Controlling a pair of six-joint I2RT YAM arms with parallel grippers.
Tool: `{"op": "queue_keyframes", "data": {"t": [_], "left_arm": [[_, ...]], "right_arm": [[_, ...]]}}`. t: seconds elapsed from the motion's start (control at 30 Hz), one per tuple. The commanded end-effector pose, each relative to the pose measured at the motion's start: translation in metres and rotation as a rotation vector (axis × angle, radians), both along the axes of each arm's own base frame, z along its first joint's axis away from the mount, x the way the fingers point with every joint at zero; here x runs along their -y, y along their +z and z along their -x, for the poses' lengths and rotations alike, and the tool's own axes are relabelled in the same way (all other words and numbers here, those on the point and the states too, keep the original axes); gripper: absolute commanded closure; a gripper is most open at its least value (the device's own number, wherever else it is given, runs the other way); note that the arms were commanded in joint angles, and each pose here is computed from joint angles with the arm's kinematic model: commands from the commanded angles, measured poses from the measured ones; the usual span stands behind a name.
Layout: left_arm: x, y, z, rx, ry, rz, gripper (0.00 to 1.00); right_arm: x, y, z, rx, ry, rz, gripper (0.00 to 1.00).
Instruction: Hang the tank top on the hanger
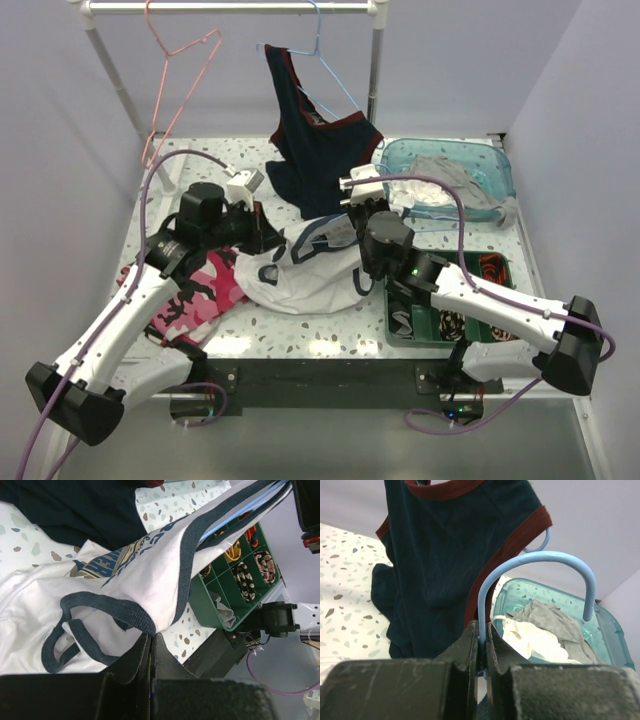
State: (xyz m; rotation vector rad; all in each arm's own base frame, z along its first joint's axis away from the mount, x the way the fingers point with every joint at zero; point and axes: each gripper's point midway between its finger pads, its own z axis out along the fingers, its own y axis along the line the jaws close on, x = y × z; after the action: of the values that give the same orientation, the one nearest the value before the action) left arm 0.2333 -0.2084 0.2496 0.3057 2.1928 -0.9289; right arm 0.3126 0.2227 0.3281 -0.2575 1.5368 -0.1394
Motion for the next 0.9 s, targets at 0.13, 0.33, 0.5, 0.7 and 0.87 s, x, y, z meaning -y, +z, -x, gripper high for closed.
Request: {"op": "queue_keyframes", "data": {"t": [0.13,0.33,0.5,0.7,0.87], "left_arm": [[0.02,0.073,-0.017,0.102,-0.003,0.211,1.0],[0.031,0.137,-0.047,0.181,0.042,0.351,1.0],[0.02,0.179,-0.065,0.25,0.088,0.39,1.0],[0.003,0.245,-0.072,0.352,0.076,0.466,1.0],[-0.003,0.289,-0.066,0.443,0.046,0.507,1.0]], "right_arm": [[-0.006,0.055,0.004,0.062,0.03,-0.177,1.0],[-0.025,0.076,0.007,0.063,0.095,-0.224,1.0],[-0.036,0.102,0.006,0.081,0.126,-0.253,1.0],[-0.044,0.161,0.005,0.126,0.166,-0.253,1.0],[-0.046,0.202,0.008,0.154,0.202,-0.236,1.0]]}}
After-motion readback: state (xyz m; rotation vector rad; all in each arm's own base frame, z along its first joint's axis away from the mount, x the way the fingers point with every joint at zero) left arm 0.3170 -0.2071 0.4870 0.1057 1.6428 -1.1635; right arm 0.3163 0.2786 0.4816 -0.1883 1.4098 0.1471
